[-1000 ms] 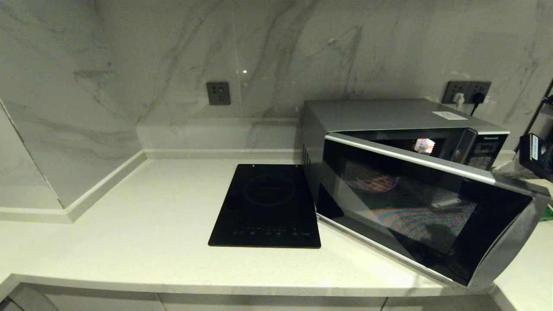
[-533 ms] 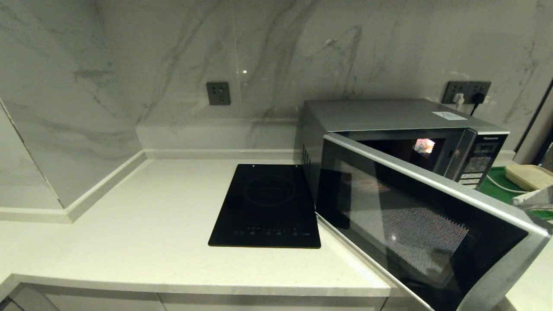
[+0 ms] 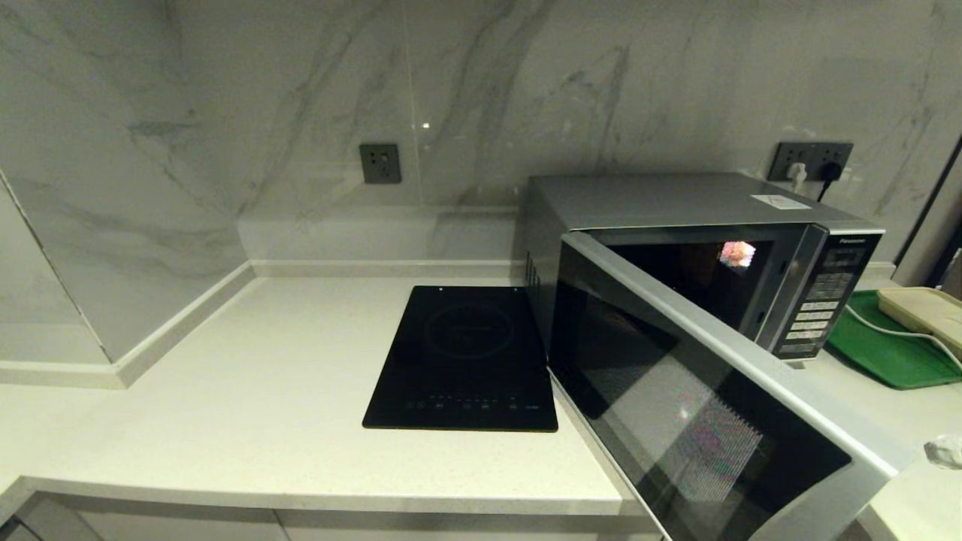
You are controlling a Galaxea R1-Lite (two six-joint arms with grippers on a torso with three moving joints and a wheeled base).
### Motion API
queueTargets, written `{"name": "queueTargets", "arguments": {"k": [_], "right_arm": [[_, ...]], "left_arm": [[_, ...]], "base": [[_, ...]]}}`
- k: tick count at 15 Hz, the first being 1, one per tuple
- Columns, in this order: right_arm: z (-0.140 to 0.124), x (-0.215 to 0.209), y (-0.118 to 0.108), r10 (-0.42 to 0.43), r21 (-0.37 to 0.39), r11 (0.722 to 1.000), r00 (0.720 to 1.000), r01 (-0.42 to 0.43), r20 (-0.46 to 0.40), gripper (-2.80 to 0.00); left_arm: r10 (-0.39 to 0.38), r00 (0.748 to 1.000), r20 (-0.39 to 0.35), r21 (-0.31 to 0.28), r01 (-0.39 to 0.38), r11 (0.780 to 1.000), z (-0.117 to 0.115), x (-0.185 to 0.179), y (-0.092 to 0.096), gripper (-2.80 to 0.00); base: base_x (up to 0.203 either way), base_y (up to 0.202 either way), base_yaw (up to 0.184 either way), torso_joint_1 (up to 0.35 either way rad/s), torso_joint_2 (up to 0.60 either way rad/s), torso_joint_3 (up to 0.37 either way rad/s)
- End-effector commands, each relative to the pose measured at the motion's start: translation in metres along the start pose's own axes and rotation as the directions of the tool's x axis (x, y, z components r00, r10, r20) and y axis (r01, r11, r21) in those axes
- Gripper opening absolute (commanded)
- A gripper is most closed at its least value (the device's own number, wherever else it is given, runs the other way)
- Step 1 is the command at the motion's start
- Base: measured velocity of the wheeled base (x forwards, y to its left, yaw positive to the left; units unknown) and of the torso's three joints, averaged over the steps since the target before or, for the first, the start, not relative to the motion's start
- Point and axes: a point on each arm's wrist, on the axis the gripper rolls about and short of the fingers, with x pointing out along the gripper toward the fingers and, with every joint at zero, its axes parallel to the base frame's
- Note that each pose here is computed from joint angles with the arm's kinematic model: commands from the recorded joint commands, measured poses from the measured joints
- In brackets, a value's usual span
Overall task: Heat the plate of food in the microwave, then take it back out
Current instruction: Open the microwave oven
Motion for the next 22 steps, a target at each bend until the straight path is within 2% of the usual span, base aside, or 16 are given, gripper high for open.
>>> {"name": "queueTargets", "arguments": {"k": [1,4,7,8,10,13,14,15,19,22], "right_arm": [[0.000,-0.001,0.001,-0.001,-0.004,1.000,1.000,0.001,0.002,-2.80],[0.006,-0.005,0.003,0.000,-0.027,1.000,1.000,0.000,0.025,-2.80],[0.028,0.010,-0.010,-0.010,0.015,1.000,1.000,0.011,-0.019,-2.80],[0.036,0.017,-0.016,-0.033,0.071,0.997,0.999,0.036,-0.039,-2.80],[0.060,0.035,-0.030,-0.068,0.257,0.964,0.998,0.070,-0.016,-2.80],[0.095,0.064,-0.054,-0.137,0.474,0.873,0.990,0.113,0.017,-2.80],[0.106,0.071,-0.060,-0.157,0.527,0.841,0.987,0.123,0.021,0.00],[0.114,0.077,-0.064,-0.168,0.577,0.808,0.986,0.124,0.024,0.00],[0.134,0.111,-0.066,-0.144,0.683,0.724,0.990,0.098,0.010,0.00],[0.147,0.138,-0.060,-0.159,0.694,0.709,0.987,0.127,-0.018,0.00]], "left_arm": [[0.000,1.000,0.000,0.000,0.000,1.000,0.000,0.000,0.000,-2.80],[0.000,1.000,0.000,0.000,0.000,1.000,0.000,0.000,0.000,-2.80],[0.000,1.000,0.000,0.000,0.000,1.000,0.000,0.000,0.000,-2.80],[0.000,1.000,0.000,0.000,0.000,1.000,0.000,0.000,0.000,-2.80],[0.000,1.000,0.000,0.000,0.000,1.000,0.000,0.000,0.000,-2.80],[0.000,1.000,0.000,0.000,0.000,1.000,0.000,0.000,0.000,-2.80],[0.000,1.000,0.000,0.000,0.000,1.000,0.000,0.000,0.000,-2.80],[0.001,1.000,0.000,0.000,-0.001,1.000,0.000,0.000,0.000,-2.80],[0.000,1.000,0.000,0.000,0.000,1.000,0.000,0.000,0.000,-2.80],[0.000,1.000,0.000,0.000,0.000,1.000,0.000,0.000,0.000,-2.80]], "base": [[0.000,0.000,0.000,0.000,0.00,0.000],[0.000,0.000,0.000,0.000,0.00,0.000],[0.000,0.000,0.000,0.000,0.00,0.000],[0.000,0.000,0.000,0.000,0.00,0.000],[0.000,0.000,0.000,0.000,0.00,0.000],[0.000,0.000,0.000,0.000,0.00,0.000],[0.000,0.000,0.000,0.000,0.00,0.000],[0.000,0.000,0.000,0.000,0.00,0.000],[0.000,0.000,0.000,0.000,0.00,0.000],[0.000,0.000,0.000,0.000,0.00,0.000]]}}
